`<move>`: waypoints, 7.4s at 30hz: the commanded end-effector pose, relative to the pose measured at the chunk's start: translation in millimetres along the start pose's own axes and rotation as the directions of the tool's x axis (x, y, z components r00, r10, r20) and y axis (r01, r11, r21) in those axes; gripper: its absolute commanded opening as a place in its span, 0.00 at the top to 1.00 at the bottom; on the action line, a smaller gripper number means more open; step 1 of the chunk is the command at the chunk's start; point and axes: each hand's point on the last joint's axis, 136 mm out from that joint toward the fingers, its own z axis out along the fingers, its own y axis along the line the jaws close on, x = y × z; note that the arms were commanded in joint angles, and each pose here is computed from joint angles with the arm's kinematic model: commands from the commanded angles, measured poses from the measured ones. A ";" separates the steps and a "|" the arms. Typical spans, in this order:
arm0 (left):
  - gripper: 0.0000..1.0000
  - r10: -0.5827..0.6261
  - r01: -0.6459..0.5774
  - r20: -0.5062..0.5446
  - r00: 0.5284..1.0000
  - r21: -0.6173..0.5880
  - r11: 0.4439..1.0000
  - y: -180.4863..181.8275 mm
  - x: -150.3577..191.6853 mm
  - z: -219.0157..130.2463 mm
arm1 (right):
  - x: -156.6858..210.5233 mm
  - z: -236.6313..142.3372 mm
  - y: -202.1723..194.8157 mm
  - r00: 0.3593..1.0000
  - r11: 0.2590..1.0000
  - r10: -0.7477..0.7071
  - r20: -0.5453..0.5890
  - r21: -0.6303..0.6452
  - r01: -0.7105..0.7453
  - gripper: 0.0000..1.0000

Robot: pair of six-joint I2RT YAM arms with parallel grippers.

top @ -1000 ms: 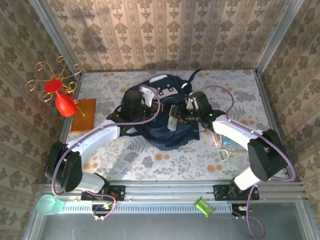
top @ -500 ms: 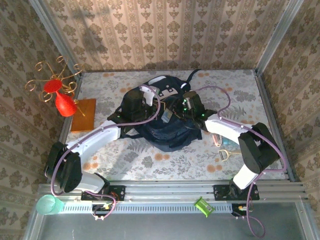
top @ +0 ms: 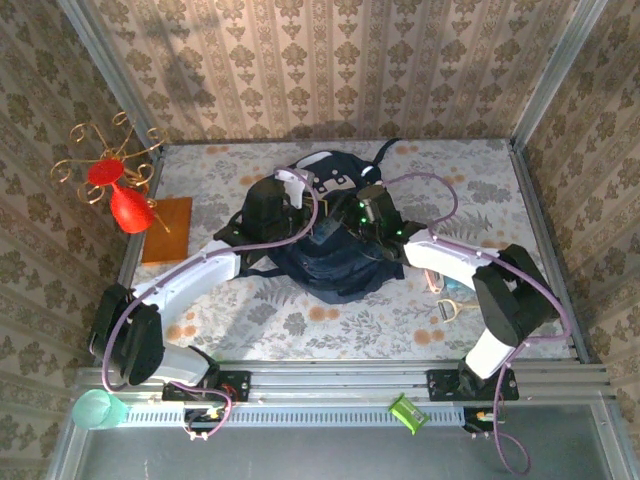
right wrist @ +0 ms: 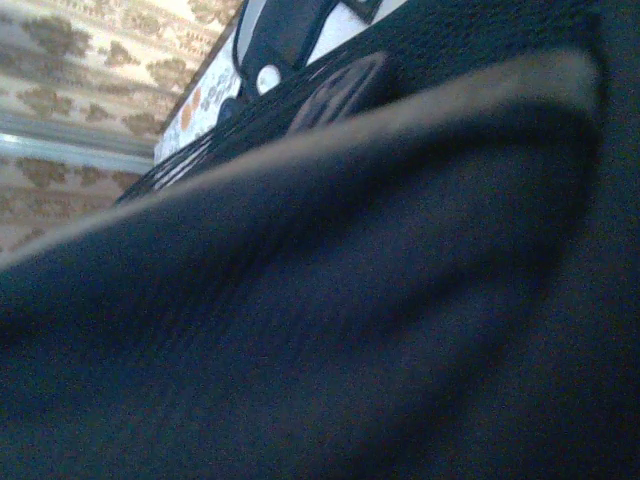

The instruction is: Pack the student bag

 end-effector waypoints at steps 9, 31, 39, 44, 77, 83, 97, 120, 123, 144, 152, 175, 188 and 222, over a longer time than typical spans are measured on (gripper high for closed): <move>1.00 -0.023 0.026 0.141 0.990 -0.017 1.000 17.2 -38.3 -4.7 | -14.3 -135.1 -101.5 0.953 0.873 -0.300 -0.031 0.393 0.288 0.22; 1.00 -0.017 0.018 0.120 0.993 -0.012 1.000 20.2 -30.2 -0.2 | -22.9 -119.1 -242.6 0.934 0.686 -0.140 -0.330 0.648 0.332 0.20; 1.00 -0.017 0.019 0.113 0.993 -0.012 1.000 22.0 -28.5 1.2 | -4.3 -110.0 -239.9 0.909 0.702 -0.129 -0.397 0.610 0.366 0.28; 1.00 -0.015 0.017 0.112 0.994 -0.017 1.000 23.6 -27.8 1.2 | 10.6 -112.4 -234.9 0.892 0.701 -0.137 -0.431 0.594 0.395 0.33; 1.00 -0.032 0.032 0.117 0.993 0.005 0.999 16.4 -31.5 -4.1 | -8.3 -107.5 -27.8 0.945 0.945 -0.308 -0.108 0.078 0.317 0.61; 1.00 -0.033 0.031 0.120 0.992 0.022 0.999 7.1 -36.1 -5.5 | -10.1 -48.1 27.3 0.987 0.983 -0.161 0.014 -0.091 0.161 0.60; 1.00 -0.053 0.050 0.144 0.988 0.027 0.998 -2.2 -52.1 -11.4 | -25.4 26.3 34.8 0.979 0.993 0.037 0.201 -0.119 -0.014 0.46; 1.00 -0.048 0.047 0.107 0.993 0.010 0.999 10.3 -35.0 -1.7 | -49.9 -95.4 -30.2 0.914 0.882 -0.404 0.035 0.281 0.379 0.22; 1.00 -0.051 0.051 0.111 0.992 0.006 0.999 11.9 -34.2 -2.4 | -62.1 -130.4 -83.5 0.913 0.813 -0.405 -0.036 0.443 0.378 0.20; 1.00 -0.052 0.051 0.114 0.992 0.016 0.999 14.7 -32.4 -3.8 | -23.4 -173.8 -290.2 0.996 0.705 0.058 -0.074 0.709 0.011 0.13; 1.00 -0.051 0.050 0.110 0.993 0.016 0.999 15.4 -30.8 -2.4 | -32.7 -164.5 -296.7 0.998 0.717 0.062 -0.034 0.696 -0.020 0.14; 1.00 -0.052 0.051 0.102 0.993 0.012 0.999 18.2 -27.5 1.7 | -19.3 -147.6 -309.5 0.988 0.697 0.070 -0.135 0.715 0.048 0.59; 1.00 -0.053 0.052 0.102 0.993 0.007 0.999 19.8 -26.6 -0.3 | -35.1 -136.5 -258.7 0.997 0.805 -0.011 -0.082 0.590 0.058 0.84; 1.00 -0.040 0.038 0.128 0.991 0.018 0.999 5.7 -41.6 -6.8 | -35.0 -18.8 11.0 0.958 0.967 -0.245 0.153 0.116 0.228 0.44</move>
